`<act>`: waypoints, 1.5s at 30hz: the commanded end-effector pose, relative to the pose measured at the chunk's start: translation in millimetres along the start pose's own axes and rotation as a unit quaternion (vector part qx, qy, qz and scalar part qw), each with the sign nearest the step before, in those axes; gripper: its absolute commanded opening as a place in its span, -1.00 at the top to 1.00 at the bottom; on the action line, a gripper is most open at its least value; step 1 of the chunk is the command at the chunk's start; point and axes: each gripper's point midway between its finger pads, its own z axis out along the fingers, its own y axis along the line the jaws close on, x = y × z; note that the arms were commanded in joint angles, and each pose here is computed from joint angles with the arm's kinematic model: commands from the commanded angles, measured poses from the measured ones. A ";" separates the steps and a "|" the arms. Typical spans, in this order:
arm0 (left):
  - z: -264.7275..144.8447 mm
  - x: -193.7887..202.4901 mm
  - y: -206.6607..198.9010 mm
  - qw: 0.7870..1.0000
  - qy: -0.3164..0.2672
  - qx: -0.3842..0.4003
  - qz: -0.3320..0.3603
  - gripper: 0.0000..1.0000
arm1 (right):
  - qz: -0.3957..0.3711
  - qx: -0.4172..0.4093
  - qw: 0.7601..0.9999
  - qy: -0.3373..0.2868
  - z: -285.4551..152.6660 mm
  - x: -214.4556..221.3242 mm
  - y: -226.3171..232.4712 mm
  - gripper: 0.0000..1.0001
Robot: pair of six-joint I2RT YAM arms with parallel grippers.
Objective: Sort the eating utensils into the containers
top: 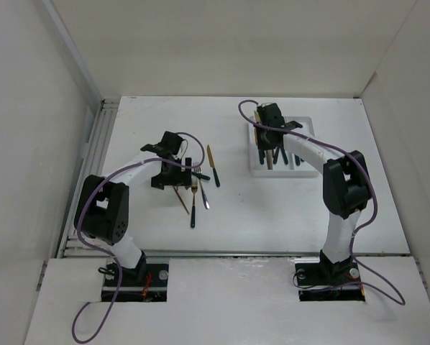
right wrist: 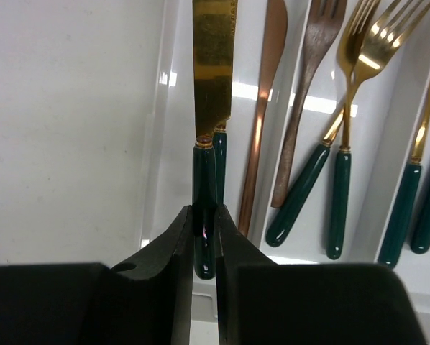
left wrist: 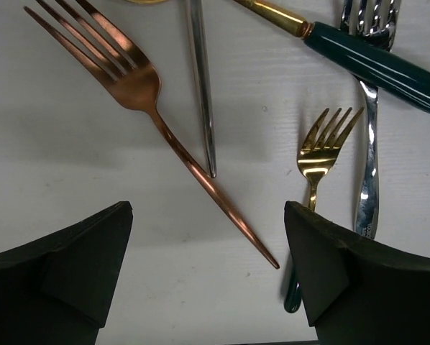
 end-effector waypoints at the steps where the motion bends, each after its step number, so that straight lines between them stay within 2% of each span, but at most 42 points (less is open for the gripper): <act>1: 6.9 11.3 -1.7 1.000 0.016 0.002 -0.022 -0.68 | 0.024 -0.018 1.000 0.006 8.8 8.4 11.3 0.91; 2: 10.5 14.4 -2.9 0.999 0.025 0.004 -0.022 -0.66 | 0.024 -0.018 1.000 0.006 8.9 8.5 11.3 0.85; 5: 21.8 24.6 0.2 0.998 0.051 -0.001 -0.031 -0.63 | 0.026 -0.015 0.999 0.018 7.7 14.8 10.2 0.48; 6: 24.3 26.5 0.7 0.998 0.056 -0.002 -0.030 -0.61 | 0.026 -0.015 0.999 0.018 6.2 12.3 10.3 0.07; 8: 32.5 37.3 -0.6 0.996 0.079 0.000 -0.035 -0.59 | 0.026 -0.011 0.999 0.017 0.5 4.8 9.1 -0.43; 9: 32.6 37.4 -0.6 0.996 0.080 0.000 -0.035 -0.59 | 0.026 -0.011 0.999 0.017 0.5 4.7 9.1 -0.46; 18: 42.7 34.1 0.6 0.995 0.084 -0.013 -0.044 -0.55 | 0.039 -0.021 0.998 -0.051 -56.3 -48.7 6.5 -0.48; 23: 46.2 44.6 1.8 0.994 0.099 -0.013 -0.044 -0.06 | 0.053 -0.031 0.995 -0.074 -79.5 -58.4 9.3 -0.48; 24: 46.8 43.0 -0.4 0.994 0.097 -0.007 -0.044 0.17 | 0.059 -0.029 0.994 -0.084 -85.8 -60.9 7.3 -0.48; 26: 53.4 50.7 -0.1 0.993 0.111 -0.008 -0.044 0.45 | 0.060 -0.026 0.994 -0.089 -91.5 -60.8 4.4 -0.48; 34: 59.8 58.8 6.6 0.990 0.128 -0.005 -0.059 0.83 | 0.064 -0.008 0.993 -0.102 -112.3 -53.1 -9.2 -0.48; 35: 57.7 51.8 8.7 0.991 0.119 -0.004 -0.066 1.00 | 0.070 -0.010 0.992 -0.107 -116.5 -55.3 -9.2 -0.48; 39: 52.5 42.6 25.8 0.989 0.111 -0.015 -0.098 1.00 | 0.065 -0.019 0.991 -0.115 -125.7 -53.6 -2.3 -0.35; 41: 49.9 38.9 29.0 0.988 0.106 -0.010 -0.109 1.00 | 0.069 -0.026 0.989 -0.125 -133.6 -55.1 1.7 -0.22; 45: 29.8 6.5 34.8 0.992 0.068 -0.006 -0.110 1.00 | 0.056 -0.043 0.988 -0.135 -149.9 -51.6 17.9 -0.09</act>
